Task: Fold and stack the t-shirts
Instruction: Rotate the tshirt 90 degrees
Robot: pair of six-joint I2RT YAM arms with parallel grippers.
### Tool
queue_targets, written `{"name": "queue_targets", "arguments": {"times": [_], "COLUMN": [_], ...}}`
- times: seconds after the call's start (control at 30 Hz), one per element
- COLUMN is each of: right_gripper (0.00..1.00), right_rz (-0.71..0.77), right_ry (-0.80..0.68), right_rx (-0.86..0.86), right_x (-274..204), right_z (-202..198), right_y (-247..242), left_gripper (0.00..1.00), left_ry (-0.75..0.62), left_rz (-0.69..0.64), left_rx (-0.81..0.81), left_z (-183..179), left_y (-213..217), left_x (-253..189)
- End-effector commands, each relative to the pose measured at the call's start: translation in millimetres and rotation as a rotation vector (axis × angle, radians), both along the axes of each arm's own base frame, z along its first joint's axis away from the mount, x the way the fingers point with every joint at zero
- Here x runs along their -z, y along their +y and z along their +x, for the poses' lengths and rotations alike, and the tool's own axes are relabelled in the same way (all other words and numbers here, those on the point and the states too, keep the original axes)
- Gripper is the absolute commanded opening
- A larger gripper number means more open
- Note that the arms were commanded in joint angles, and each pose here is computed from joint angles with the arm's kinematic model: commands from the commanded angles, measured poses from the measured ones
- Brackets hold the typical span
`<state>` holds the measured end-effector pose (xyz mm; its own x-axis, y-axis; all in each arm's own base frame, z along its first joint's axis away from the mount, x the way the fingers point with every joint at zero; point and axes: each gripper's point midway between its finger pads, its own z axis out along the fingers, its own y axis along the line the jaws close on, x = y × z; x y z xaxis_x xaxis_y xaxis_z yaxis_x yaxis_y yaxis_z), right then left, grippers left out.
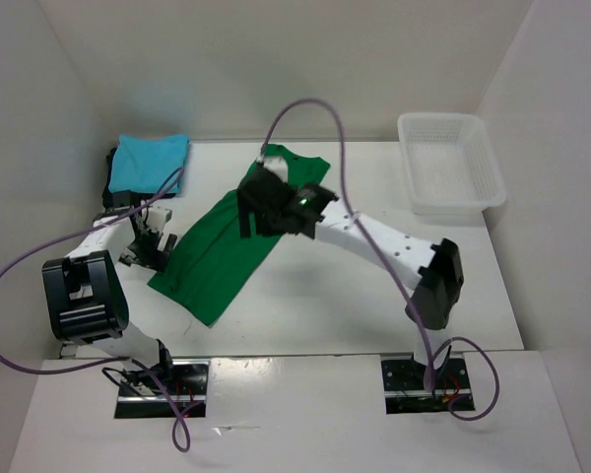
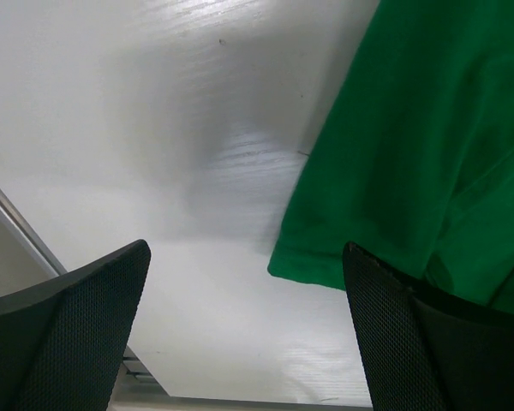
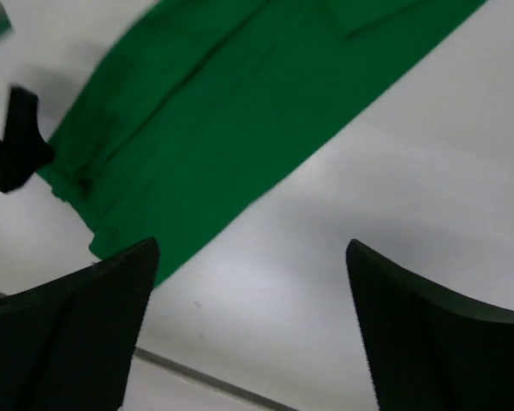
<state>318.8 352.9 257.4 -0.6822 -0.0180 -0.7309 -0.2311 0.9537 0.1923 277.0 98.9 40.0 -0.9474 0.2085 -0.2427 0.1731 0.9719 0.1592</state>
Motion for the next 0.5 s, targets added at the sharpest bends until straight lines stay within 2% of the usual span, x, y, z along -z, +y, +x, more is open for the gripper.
{"name": "queue_targets", "arguments": {"times": [0.0,0.03,0.1,0.13,0.2,0.23,0.33,0.37,0.47], "right_gripper": [0.90,0.85,0.75,0.66,0.55,0.45,0.43,0.45,0.63], "right_rz": [0.083,0.132,0.149,0.149,0.152,0.151,0.145,0.167,0.145], "right_ry": [0.224,0.283,0.369,0.393,0.464,0.482,0.511,0.507,0.533], "right_rx": [0.034,-0.026,-0.045,-0.057,-0.100,-0.119,-0.145,-0.150,-0.150], "right_x": [87,93,126,134,157,163,178,172,184], "right_z": [-28,-48,-61,-64,-82,-88,-105,-106,-125], "right_y": [33,51,66,70,86,92,113,125,145], "left_gripper": [0.99,0.99,0.99,0.99,0.99,0.99,0.99,0.99,0.99], "left_ry": [-0.080,-0.082,-0.119,-0.117,-0.136,-0.123,-0.141,-0.150,-0.168], "left_rz": [-0.037,-0.040,-0.031,-0.031,-0.016,-0.010,0.019,0.031,0.024], "left_rx": [-0.013,-0.023,-0.022,-0.022,-0.025,-0.028,-0.025,-0.029,-0.024], "left_z": [13,12,17,15,15,12,14,14,9], "left_y": [-6,-7,-6,-6,-4,-4,1,3,0], "left_x": [-12,-12,-21,-18,-22,-18,-21,-24,-28]}}
